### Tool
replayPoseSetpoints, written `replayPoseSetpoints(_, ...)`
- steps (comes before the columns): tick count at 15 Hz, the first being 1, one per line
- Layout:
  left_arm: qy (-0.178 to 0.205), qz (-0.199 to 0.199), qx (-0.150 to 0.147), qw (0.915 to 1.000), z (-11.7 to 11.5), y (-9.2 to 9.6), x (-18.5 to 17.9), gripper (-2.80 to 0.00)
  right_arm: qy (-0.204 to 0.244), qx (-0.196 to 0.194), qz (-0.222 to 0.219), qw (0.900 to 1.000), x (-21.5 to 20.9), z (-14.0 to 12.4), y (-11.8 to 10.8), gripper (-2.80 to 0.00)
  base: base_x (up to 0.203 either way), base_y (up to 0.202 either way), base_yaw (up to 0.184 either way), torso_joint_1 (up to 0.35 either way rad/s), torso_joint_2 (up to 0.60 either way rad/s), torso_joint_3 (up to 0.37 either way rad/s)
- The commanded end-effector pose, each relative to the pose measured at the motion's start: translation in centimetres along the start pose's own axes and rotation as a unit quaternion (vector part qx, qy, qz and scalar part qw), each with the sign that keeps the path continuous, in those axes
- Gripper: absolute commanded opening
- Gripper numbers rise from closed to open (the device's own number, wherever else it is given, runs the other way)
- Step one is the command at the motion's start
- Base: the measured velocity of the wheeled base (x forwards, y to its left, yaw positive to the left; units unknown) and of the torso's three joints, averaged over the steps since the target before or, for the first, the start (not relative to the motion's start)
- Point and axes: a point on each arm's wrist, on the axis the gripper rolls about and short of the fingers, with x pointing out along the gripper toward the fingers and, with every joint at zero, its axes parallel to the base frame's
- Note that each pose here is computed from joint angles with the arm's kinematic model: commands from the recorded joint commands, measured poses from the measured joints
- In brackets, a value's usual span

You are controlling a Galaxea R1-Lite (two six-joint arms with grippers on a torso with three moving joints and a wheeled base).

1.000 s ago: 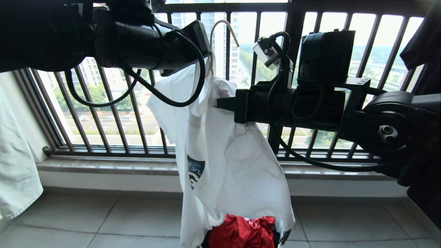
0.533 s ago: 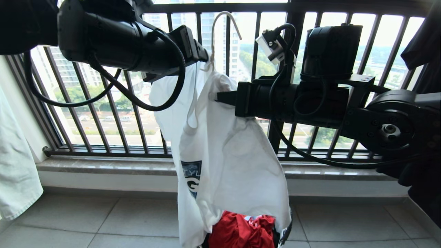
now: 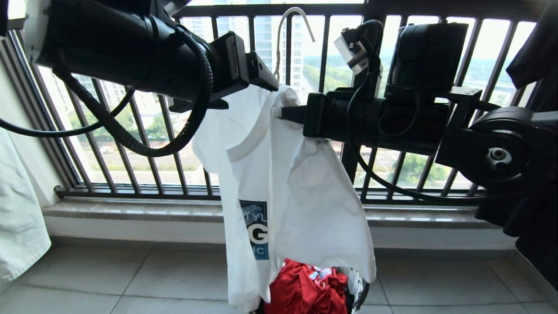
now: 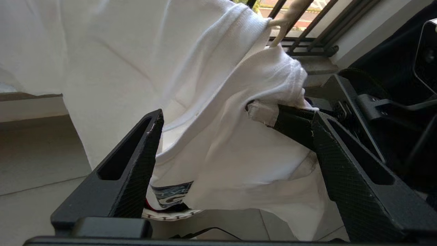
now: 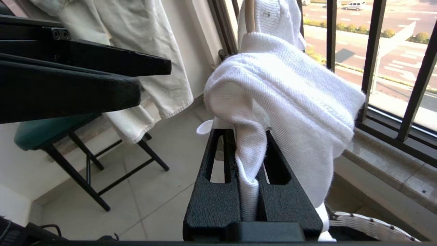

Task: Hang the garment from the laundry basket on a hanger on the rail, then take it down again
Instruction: Hang the clothes on the clothes rack, then hang the clothes rack on the clothesline

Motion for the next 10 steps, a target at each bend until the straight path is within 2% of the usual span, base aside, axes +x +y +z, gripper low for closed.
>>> replayPoseSetpoints(1, -0.003, -0.002, -0.001, 1.0000, 0.1, -0.1, -0.8, 0.00, -0.006, 0.003, 0.001, 1.000, -0.3, 0.4, 0.0, -2.80, 0.000, 0.000, 0.000, 0.000, 0.00, 0.000)
replayPoseSetpoints(3, -0.001, 0.003, 0.001, 1.0000, 0.1, 0.1, -1.9, 0.00, -0.007, 0.003, -0.001, 1.000, -0.4, 0.5, -0.1, -2.80, 0.000, 0.000, 0.000, 0.000, 0.00, 0.000)
replayPoseSetpoints(5, -0.023, 0.013, 0.010, 0.9996, 0.9, 0.9, -3.8, 0.00, -0.005, 0.003, -0.002, 1.000, -0.5, 0.5, -0.1, -2.80, 0.000, 0.000, 0.000, 0.000, 0.00, 0.000)
replayPoseSetpoints(6, -0.022, 0.026, 0.019, 0.9992, 1.1, 1.5, -4.9, -2.80, -0.001, 0.005, -0.002, 1.000, -0.4, 0.5, -0.1, -2.80, 0.000, 0.000, 0.000, 0.000, 0.00, 0.000)
replayPoseSetpoints(9, -0.030, 0.054, 0.020, 0.9979, 1.6, 2.8, -5.3, -2.80, 0.005, 0.007, 0.000, 1.000, -0.7, 0.8, -0.8, -2.80, 0.000, 0.000, 0.000, 0.000, 0.00, 0.000)
replayPoseSetpoints(10, -0.035, 0.069, 0.033, 0.9965, 1.9, 3.6, -5.4, -2.80, 0.006, 0.007, 0.003, 1.000, -0.9, 0.9, -1.2, -2.80, 0.000, 0.000, 0.000, 0.000, 0.00, 0.000)
